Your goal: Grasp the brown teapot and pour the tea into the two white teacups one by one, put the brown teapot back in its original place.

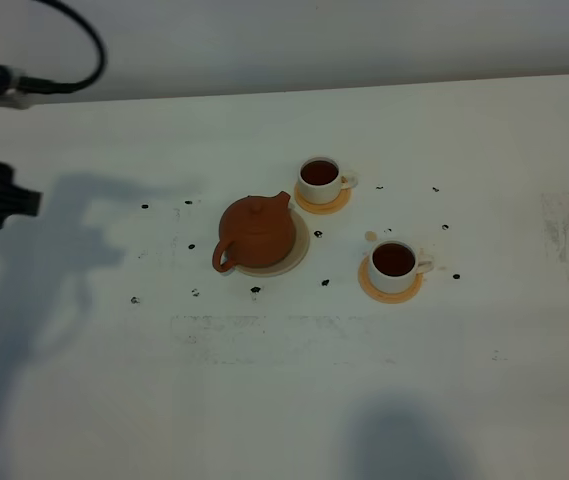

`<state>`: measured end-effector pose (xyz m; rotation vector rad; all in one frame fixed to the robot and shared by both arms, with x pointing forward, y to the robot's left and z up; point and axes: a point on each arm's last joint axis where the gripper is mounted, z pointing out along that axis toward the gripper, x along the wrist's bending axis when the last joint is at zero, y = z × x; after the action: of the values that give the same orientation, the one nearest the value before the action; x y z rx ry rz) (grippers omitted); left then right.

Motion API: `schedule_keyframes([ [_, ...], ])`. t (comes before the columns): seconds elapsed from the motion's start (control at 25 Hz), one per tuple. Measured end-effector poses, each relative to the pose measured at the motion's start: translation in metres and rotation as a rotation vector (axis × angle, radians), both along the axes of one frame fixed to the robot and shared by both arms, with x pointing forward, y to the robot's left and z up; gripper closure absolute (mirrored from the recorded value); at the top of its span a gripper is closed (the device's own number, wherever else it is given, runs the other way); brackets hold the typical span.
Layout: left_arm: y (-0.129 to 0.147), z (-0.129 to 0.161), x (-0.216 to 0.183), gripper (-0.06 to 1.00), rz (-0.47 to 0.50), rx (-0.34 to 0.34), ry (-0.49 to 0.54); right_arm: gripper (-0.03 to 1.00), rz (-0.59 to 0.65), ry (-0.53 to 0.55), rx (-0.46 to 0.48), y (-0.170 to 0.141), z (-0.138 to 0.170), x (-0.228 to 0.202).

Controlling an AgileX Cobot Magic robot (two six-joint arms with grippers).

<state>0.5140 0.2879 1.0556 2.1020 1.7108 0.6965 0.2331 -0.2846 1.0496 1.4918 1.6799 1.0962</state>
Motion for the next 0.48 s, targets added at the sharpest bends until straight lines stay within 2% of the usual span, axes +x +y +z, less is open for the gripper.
schedule_keyframes([
  [0.2, 0.026, -0.001, -0.05, 0.37, 0.11, -0.01, 0.015, 0.77, 0.0, 0.0, 0.0, 0.0, 0.0, 0.0],
  [0.48, 0.033, 0.005, -0.135, 0.37, 0.245, -0.106, 0.023, 0.77, 0.0, 0.0, 0.0, 0.0, 0.0, 0.0],
])
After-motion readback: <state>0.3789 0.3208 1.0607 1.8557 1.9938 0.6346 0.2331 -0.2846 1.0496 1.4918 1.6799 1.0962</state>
